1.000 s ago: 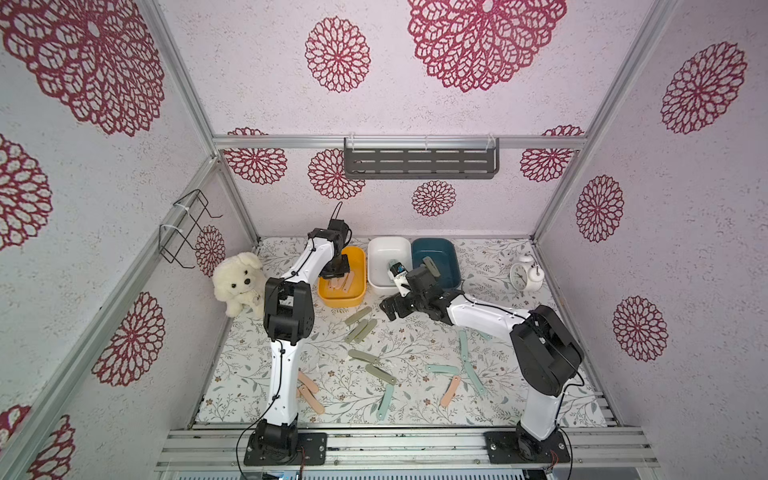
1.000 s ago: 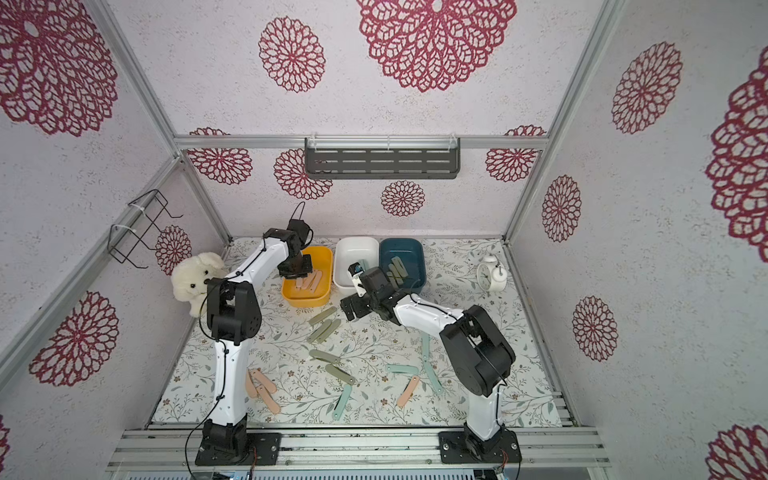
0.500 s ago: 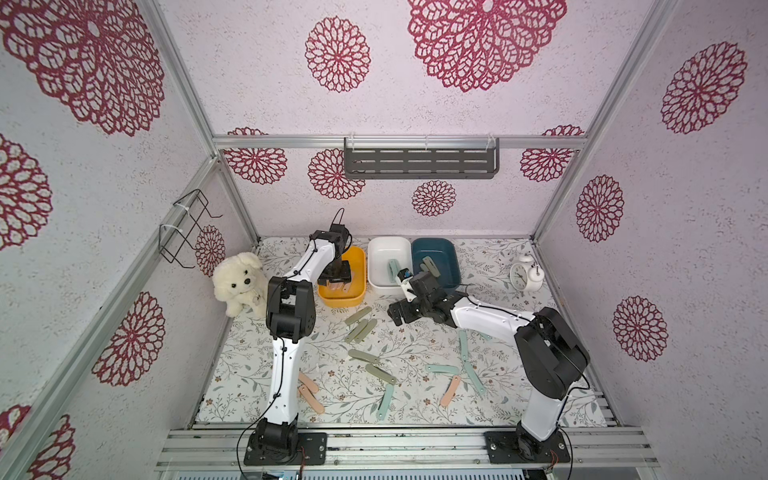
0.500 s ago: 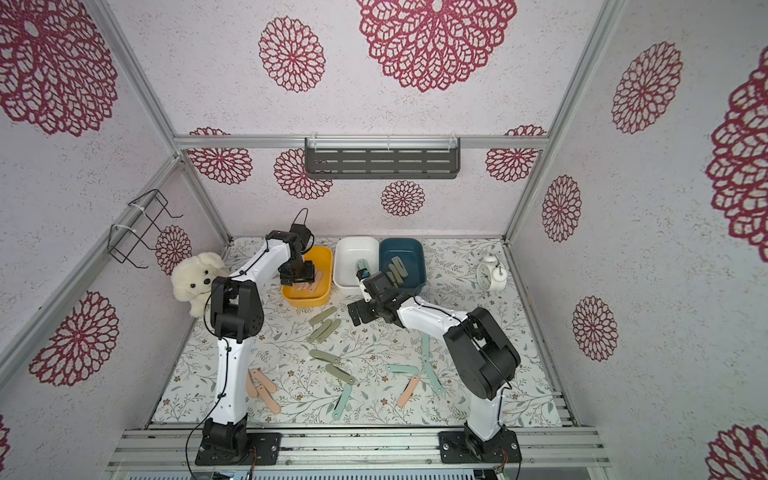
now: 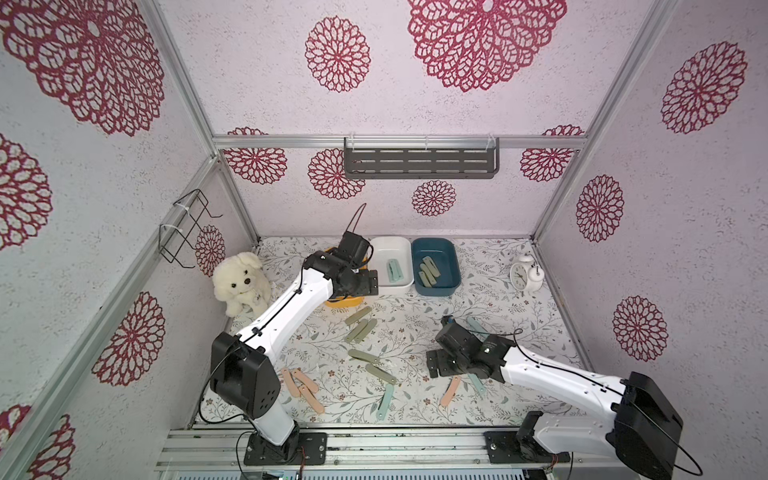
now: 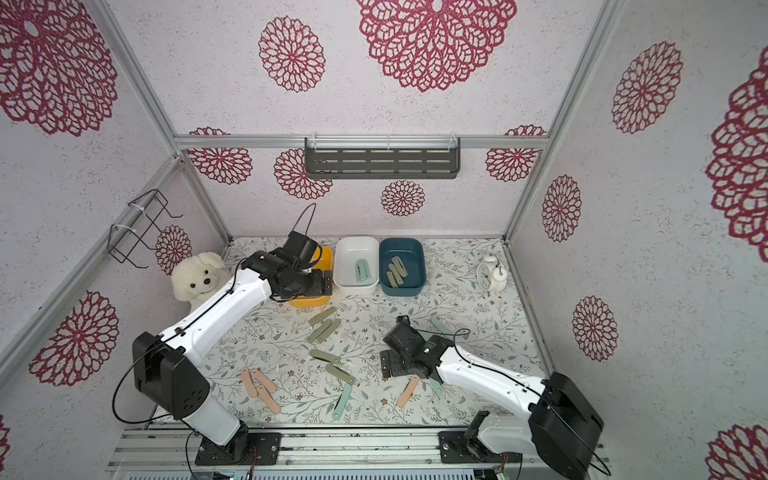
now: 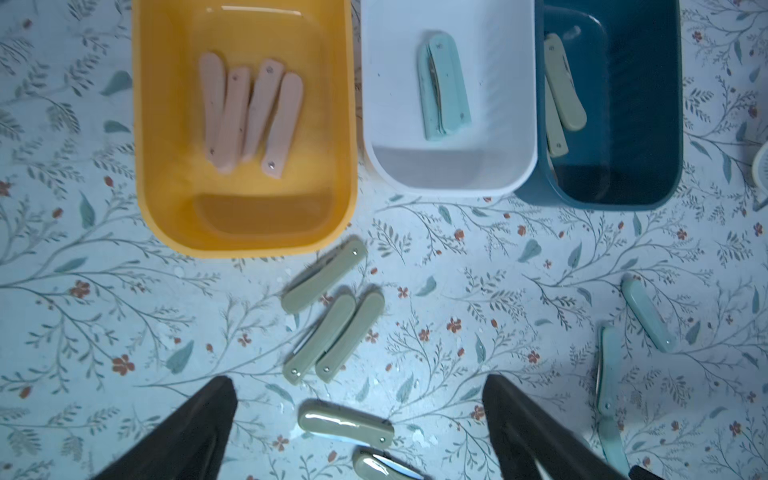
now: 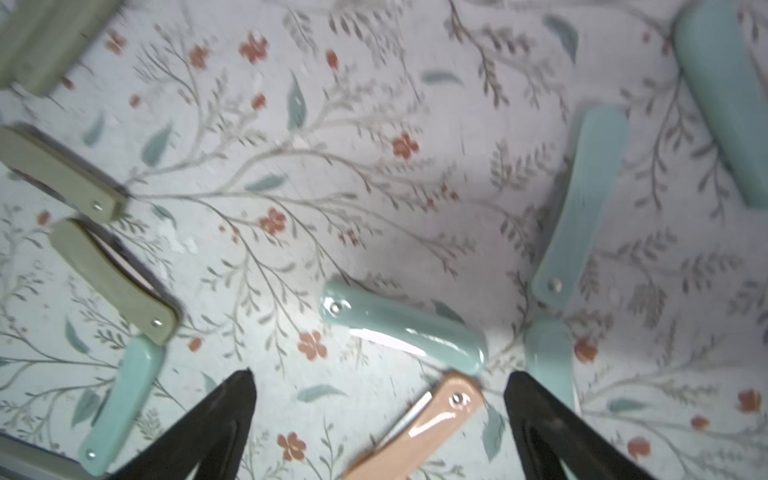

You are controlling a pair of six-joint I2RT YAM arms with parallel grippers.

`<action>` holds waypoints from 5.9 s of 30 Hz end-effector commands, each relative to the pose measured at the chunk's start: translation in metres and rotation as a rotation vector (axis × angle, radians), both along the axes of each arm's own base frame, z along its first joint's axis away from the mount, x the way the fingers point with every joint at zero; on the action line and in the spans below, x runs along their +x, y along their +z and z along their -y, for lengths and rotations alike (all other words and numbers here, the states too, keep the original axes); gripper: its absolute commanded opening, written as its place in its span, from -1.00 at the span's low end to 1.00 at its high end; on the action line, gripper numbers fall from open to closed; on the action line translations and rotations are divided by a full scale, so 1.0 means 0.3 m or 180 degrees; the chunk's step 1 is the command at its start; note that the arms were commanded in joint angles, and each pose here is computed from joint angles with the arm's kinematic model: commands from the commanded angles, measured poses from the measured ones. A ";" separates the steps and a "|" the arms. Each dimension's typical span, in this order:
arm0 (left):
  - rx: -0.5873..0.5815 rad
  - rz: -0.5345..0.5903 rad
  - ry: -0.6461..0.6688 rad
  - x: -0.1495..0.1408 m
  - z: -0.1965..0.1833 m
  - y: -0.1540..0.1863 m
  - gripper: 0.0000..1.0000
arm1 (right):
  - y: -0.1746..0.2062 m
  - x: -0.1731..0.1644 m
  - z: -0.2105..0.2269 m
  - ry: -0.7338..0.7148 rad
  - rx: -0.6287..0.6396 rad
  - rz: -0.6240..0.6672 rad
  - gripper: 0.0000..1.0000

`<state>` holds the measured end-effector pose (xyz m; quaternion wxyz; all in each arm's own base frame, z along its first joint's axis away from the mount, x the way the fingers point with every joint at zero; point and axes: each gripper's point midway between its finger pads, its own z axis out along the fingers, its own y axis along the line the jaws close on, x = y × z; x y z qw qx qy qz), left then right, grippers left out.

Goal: Place the fruit knives into the storage box by color
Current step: Pick up the fruit knife from the center of the board, then place the fruit knife in the storage box, then pick up the fruit knife from the center of the board.

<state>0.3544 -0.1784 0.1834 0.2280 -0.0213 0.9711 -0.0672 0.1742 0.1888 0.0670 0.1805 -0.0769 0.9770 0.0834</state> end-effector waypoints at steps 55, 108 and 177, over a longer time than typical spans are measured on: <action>-0.0028 -0.0175 0.0195 -0.152 -0.044 -0.162 0.94 | -0.116 -0.171 -0.062 0.0034 -0.0077 -0.0513 -0.66; -0.0533 -0.0195 0.1180 -0.133 -0.352 -0.150 0.95 | 0.542 0.956 -0.932 0.1173 0.0749 0.1494 0.10; -0.0582 -0.0303 0.0040 -0.287 0.129 -0.218 0.94 | -0.009 0.363 0.213 -0.0588 0.0069 0.0398 0.21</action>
